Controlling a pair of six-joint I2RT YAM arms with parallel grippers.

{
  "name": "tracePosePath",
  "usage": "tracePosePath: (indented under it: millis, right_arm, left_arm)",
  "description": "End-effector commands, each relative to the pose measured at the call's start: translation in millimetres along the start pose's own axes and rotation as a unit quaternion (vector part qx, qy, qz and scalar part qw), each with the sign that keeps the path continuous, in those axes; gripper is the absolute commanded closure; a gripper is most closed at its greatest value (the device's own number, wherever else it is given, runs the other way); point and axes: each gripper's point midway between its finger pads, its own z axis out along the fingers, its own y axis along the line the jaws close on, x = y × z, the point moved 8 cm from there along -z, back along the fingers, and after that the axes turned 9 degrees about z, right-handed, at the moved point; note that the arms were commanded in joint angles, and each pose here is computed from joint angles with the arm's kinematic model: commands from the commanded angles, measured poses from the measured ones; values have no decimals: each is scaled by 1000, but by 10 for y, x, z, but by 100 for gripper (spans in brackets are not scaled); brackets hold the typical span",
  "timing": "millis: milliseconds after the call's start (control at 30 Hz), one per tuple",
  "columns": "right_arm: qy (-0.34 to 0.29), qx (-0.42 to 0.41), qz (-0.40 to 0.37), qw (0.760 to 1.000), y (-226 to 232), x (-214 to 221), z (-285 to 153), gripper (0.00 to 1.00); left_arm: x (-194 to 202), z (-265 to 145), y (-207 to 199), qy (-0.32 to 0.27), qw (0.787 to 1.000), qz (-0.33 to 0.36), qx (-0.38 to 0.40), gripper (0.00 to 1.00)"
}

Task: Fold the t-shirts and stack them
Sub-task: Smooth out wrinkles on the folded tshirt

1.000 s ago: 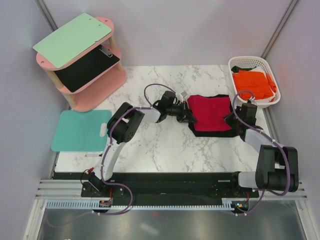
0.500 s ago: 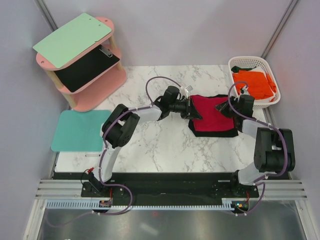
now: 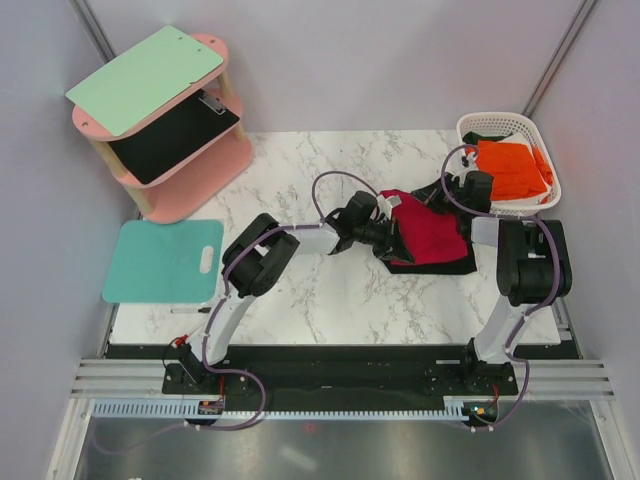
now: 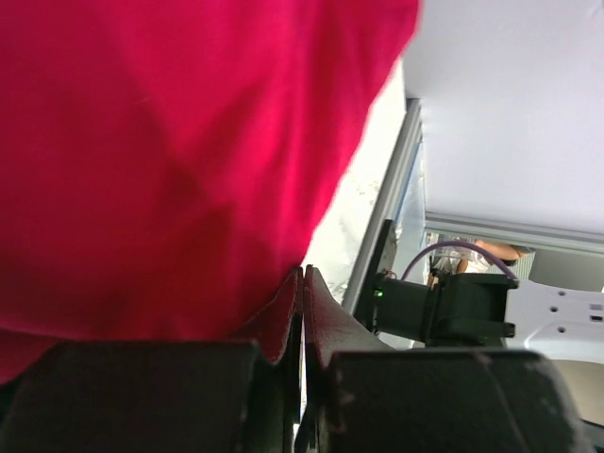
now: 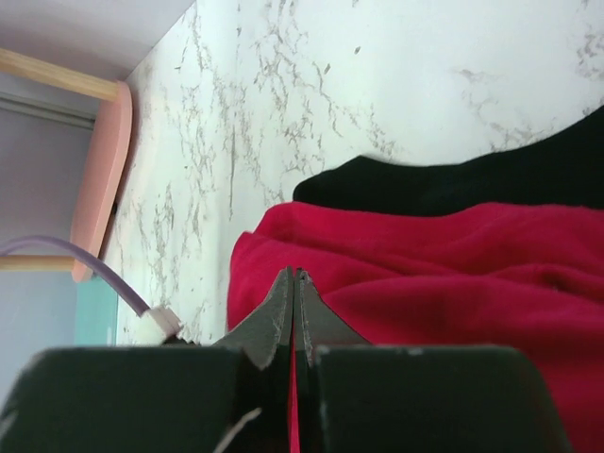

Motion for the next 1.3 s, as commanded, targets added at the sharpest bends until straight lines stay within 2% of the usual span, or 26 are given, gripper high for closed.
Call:
tracePosePath:
  millis: [0,367,533,667,800,900,1100,1267]
  right_arm:
    - [-10,-18,-14,1000,-18,-111,171,100]
    - [-11,29,26,999,-616,-57,351,100]
    - [-7,-18,20,1000,-354,-169,280,100]
    - [-6,-33,3,999,-46,-208,104,100]
    - [-17,-35,-1,999,149,-169,-169,100]
    - [-13,-38,3,999,190,-96,-290,100]
    - [9,-25,15,1000,85,85,-400,100]
    - [25,-32,56,998,-22,262,-478,100]
  left_arm:
    - [136,67,142,11,1000,5,-11,98]
    - [496,93,322,42,998,-17,-34,98]
    - [534,46,299,45,998,-12,-33,98]
    - [466,-102,103,36,998,24,-42,98]
    - [209,-304,-246,8,995,78,-58,98]
    - [16,-372,-344,0,993,100,-65,98]
    - [-411,-443,-331,-28,993,105,-51,98]
    - [-784,-443,-100,-58,993,92,-48,98]
